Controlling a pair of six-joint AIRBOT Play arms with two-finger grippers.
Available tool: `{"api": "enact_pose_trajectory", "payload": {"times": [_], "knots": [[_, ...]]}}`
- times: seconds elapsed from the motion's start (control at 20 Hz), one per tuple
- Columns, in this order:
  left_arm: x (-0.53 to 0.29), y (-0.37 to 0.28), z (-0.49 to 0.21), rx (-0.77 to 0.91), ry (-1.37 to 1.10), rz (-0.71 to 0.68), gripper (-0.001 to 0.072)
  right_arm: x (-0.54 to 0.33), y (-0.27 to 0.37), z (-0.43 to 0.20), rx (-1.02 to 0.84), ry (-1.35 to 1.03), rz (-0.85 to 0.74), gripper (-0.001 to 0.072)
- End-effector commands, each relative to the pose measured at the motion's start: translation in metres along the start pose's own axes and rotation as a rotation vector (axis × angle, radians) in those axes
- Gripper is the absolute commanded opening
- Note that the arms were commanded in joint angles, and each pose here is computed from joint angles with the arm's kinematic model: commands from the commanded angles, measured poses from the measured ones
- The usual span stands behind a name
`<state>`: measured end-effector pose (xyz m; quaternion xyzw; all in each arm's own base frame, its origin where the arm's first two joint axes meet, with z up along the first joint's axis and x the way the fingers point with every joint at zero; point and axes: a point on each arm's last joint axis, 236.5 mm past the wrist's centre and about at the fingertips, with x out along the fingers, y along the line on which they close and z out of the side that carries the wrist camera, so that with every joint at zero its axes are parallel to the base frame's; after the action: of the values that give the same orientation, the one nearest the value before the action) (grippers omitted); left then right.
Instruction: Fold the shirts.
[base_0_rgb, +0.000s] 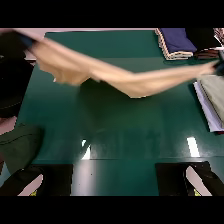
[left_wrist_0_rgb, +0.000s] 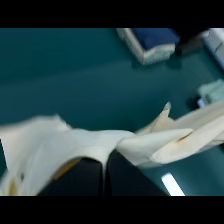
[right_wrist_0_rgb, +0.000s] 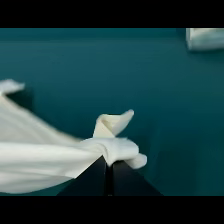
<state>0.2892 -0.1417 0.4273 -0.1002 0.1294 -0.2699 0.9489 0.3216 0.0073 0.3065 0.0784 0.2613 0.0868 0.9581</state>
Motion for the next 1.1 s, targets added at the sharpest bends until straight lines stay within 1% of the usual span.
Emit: {"api": "enact_pose_trajectory", "payload": {"times": [0.0,0.1,0.2,0.3,0.4,0.5,0.6,0.75,0.85,0.95,1.05], "knots": [[-0.112,-0.046,0.099,0.153,-0.325,0.043,0.0021,-0.111,0.045,0.081,-0.162,-0.298,-0.065,0.0019],[-0.151,-0.056,0.127,0.186,-0.452,0.070,0.0021,-0.148,0.041,0.095,-0.187,-0.345,-0.156,0.0018],[-0.168,-0.059,0.145,0.199,-0.538,0.083,0.0020,-0.164,0.037,0.101,-0.191,-0.342,-0.209,0.0018],[-0.166,-0.049,0.146,0.194,-0.542,0.119,0.0020,-0.162,0.034,0.103,-0.197,-0.302,-0.215,0.0018],[-0.138,-0.017,0.130,0.155,-0.455,0.200,0.0020,-0.145,0.026,0.100,-0.185,-0.240,-0.210,0.0017],[-0.080,0.032,0.087,0.090,-0.259,0.295,0.0021,-0.110,0.009,0.091,-0.130,-0.148,-0.196,0.0017],[-0.014,0.074,0.024,0.026,-0.017,0.336,0.0021,-0.060,-0.015,0.065,-0.072,0.000,-0.181,0.0017],[0.078,0.127,-0.081,-0.075,0.303,0.355,0.0022,0.035,-0.042,0.002,0.004,0.293,-0.124,0.0017],[0.125,0.148,-0.156,-0.164,0.497,0.335,0.0022,0.093,-0.060,-0.055,0.060,0.500,-0.103,0.0017],[0.167,0.166,-0.220,-0.249,0.637,0.318,0.0023,0.142,-0.073,-0.109,0.109,0.674,-0.080,0.0017],[0.196,0.188,-0.266,-0.279,0.728,0.333,0.0023,0.182,-0.083,-0.143,0.134,0.768,-0.066,0.0017]]}}
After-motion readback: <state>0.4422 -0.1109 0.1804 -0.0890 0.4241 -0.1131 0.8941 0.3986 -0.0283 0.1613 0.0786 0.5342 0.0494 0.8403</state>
